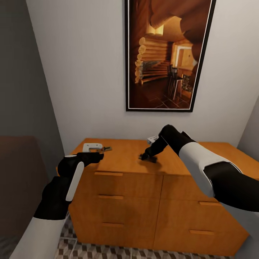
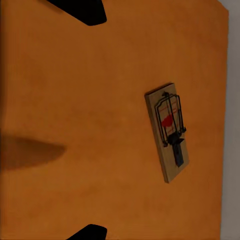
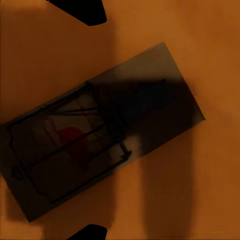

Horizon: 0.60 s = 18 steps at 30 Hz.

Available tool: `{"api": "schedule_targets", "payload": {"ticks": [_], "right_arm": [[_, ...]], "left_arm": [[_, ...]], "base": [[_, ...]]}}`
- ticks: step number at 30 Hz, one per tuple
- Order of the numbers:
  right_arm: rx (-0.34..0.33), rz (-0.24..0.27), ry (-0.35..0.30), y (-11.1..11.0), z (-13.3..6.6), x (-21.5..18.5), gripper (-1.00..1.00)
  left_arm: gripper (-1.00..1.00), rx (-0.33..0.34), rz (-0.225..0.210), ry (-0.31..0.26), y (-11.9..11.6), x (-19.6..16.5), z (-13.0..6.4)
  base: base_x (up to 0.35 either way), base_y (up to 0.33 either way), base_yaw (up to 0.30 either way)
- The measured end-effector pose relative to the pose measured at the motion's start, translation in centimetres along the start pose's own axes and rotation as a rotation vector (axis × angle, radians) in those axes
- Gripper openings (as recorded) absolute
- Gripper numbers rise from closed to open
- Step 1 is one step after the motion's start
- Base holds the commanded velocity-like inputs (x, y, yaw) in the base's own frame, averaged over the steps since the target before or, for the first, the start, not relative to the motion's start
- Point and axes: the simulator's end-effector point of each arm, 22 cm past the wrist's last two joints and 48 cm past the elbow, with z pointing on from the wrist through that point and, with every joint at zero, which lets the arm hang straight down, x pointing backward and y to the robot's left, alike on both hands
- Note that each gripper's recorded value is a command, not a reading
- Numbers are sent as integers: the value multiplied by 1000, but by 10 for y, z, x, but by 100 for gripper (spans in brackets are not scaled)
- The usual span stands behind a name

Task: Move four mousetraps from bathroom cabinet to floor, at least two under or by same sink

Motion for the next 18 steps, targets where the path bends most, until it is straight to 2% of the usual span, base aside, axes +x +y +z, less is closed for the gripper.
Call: {"api": "schedule_targets", "payload": {"ticks": [12,18], "right_arm": [[18,-24,-32,-1,10,3,100],[16,-23,-33,-1,10,3,100]], "left_arm": [[100,0,0,-1,0,23,6],[100,-1,0,-2,1,23,6]], "base": [[0,0,0],[0,0,0]]}}
